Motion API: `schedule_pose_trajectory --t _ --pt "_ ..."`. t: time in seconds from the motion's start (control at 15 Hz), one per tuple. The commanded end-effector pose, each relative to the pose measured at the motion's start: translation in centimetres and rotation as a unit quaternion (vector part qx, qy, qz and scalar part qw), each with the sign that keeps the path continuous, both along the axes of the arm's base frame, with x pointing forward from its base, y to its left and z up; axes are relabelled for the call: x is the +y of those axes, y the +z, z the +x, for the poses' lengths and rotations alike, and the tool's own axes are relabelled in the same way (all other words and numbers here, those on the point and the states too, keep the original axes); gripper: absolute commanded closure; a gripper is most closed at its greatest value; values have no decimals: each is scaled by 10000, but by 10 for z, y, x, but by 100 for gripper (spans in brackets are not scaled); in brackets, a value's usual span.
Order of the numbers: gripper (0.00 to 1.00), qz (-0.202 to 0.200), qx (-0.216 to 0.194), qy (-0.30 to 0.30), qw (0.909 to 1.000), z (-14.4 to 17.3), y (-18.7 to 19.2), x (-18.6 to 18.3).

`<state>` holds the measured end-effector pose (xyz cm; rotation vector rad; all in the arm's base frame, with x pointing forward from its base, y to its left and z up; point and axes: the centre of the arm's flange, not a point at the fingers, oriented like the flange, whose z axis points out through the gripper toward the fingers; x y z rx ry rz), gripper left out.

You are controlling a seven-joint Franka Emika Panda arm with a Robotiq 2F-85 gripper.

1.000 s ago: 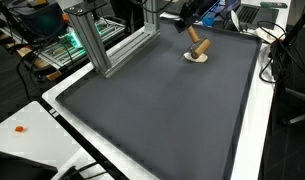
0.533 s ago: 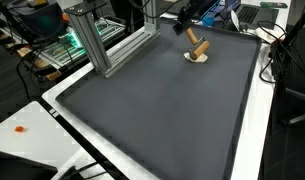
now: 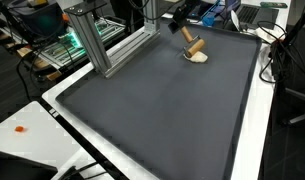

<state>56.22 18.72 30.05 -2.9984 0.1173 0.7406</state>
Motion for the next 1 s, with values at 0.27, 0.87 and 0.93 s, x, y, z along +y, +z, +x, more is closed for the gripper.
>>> schedule_pose_trajectory --t 0.27,0.87,0.93 --pt "65 37 127 246 9996 -6 5 -2" --pt "65 -106 -88 1129 9935 11 70 -12" --pt "65 -127 -76 1239 9922 11 79 -12"
